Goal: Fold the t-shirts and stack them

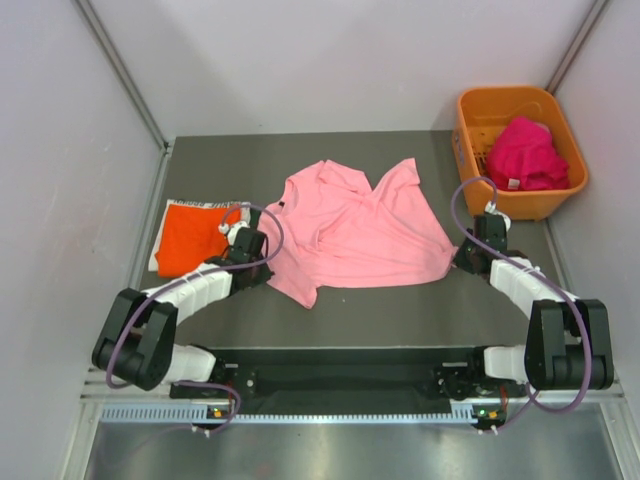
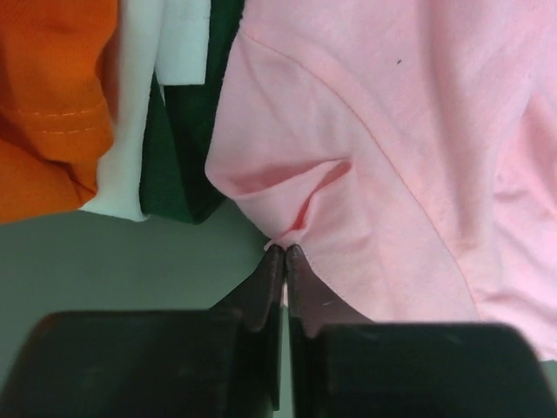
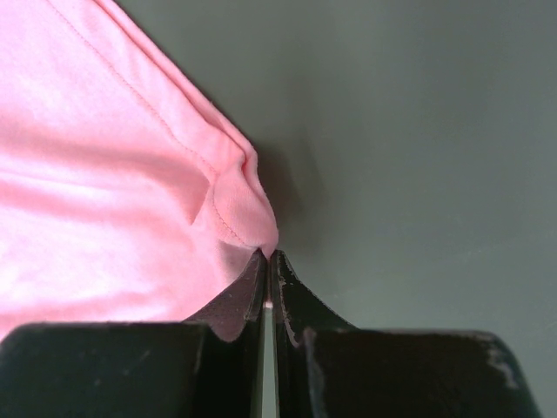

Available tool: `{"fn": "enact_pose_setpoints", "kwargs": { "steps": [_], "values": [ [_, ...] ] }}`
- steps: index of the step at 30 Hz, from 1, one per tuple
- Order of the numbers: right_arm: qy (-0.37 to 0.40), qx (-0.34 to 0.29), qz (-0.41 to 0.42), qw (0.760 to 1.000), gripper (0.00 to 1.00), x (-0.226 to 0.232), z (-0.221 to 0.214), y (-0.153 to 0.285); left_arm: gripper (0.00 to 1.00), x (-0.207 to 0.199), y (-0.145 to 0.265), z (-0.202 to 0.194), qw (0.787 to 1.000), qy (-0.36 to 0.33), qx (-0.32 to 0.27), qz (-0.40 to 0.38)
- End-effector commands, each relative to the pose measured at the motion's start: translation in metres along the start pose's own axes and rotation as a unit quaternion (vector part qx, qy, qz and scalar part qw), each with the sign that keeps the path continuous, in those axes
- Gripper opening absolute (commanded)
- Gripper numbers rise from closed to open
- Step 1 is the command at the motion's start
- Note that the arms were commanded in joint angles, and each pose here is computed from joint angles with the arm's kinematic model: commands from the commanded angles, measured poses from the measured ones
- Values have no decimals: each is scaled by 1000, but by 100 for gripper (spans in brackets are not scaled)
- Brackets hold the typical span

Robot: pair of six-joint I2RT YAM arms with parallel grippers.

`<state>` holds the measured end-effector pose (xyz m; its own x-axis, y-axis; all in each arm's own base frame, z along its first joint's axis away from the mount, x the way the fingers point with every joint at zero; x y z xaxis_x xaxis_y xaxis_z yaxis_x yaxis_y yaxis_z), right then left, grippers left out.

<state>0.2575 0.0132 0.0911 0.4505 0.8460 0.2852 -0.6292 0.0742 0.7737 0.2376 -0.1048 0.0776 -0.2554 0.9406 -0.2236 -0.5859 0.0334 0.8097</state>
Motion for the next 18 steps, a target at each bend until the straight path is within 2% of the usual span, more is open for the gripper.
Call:
{"fn": "enact_pose_setpoints", "kwargs": {
  "steps": [1,9,18],
  "values": [
    [3,-24,18,1000,0,4,9,5,0,5,3,-8,1000,-2,12,-5],
    [4,-25,17,1000,0,4,9,5,0,4,47,15,999,-1,-44,-21],
    [4,-34,27,999,0,6,13,16,0,7,83,16,998,10,-47,-45]
  ]
}}
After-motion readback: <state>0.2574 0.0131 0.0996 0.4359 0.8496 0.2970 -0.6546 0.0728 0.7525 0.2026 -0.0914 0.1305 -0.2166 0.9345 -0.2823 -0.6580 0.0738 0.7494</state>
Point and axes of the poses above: each gripper's point midway between its finger pads, its own y axis back along the fingers, its own x axis along the line the jaws close on, z = x × y, the point moved 7 cm from there along y, back along the fingers, and after that the axes turned 5 degrees about -y, right-handed, at the moved point
